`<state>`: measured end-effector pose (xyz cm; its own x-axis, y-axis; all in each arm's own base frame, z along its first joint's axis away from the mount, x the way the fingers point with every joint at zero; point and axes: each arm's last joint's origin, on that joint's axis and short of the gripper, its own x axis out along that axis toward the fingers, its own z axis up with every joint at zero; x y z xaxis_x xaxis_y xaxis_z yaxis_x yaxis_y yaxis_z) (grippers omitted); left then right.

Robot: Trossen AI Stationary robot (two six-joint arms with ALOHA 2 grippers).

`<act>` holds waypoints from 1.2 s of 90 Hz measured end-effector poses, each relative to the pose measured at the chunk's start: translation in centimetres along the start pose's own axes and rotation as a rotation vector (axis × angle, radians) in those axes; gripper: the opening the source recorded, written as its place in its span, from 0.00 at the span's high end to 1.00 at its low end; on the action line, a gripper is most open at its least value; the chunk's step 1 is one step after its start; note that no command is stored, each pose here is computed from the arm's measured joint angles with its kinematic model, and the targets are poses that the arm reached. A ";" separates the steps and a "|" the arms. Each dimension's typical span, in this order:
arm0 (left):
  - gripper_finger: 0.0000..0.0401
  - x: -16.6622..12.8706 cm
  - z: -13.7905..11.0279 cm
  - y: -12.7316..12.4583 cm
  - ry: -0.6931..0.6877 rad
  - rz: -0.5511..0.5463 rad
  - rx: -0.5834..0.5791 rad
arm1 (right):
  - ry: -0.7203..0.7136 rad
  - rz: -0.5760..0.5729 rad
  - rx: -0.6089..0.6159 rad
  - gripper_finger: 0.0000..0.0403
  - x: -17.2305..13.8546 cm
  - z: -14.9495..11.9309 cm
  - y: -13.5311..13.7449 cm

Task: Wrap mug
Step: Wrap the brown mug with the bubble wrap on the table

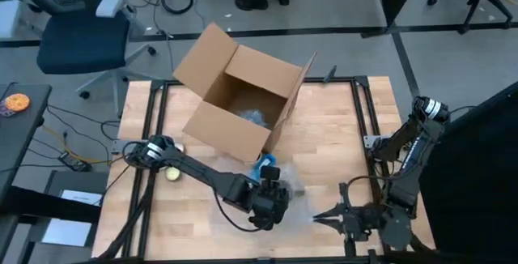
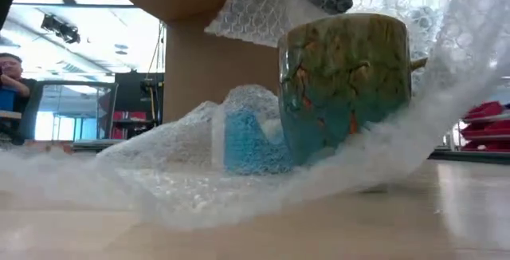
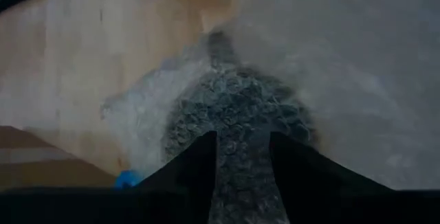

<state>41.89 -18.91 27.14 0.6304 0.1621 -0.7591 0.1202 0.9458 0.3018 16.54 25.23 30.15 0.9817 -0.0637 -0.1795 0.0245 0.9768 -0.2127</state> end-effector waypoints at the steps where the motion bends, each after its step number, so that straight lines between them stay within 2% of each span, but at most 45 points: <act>1: 0.70 0.0 0.0 -0.1 -0.001 -0.001 -0.001 | -0.001 -0.008 -0.004 1.00 0.0 0.0 0.0; 18: 0.70 -0.4 0.0 -0.9 -0.010 -0.008 -0.031 | -0.010 -0.132 -0.067 1.00 0.5 0.1 -0.6; 30: 0.70 -0.7 0.0 -1.4 -0.020 0.005 -0.026 | -0.002 -0.184 -0.065 1.00 1.7 0.3 -1.4; 53: 0.70 -0.8 0.3 -1.7 -0.062 0.007 -0.065 | 0.045 -0.222 -0.067 1.00 5.0 0.3 -3.8; 71: 0.70 -0.2 0.3 -2.2 -0.106 -0.001 -0.086 | 0.060 -0.324 -0.101 1.00 7.8 0.7 -6.5; 89: 0.70 0.5 -0.7 -2.8 -0.073 0.003 -0.111 | 0.079 -0.279 -0.066 1.00 10.1 0.5 -8.9; 108: 0.70 0.2 -0.8 -3.4 -0.088 0.010 -0.115 | 0.091 -0.233 -0.018 1.00 11.1 0.3 -10.1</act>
<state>41.03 -21.91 25.51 0.6968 0.1513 -0.7011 0.0279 0.9710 0.2373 27.27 14.73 30.60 0.9288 -0.3059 -0.2093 0.2441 0.9297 -0.2757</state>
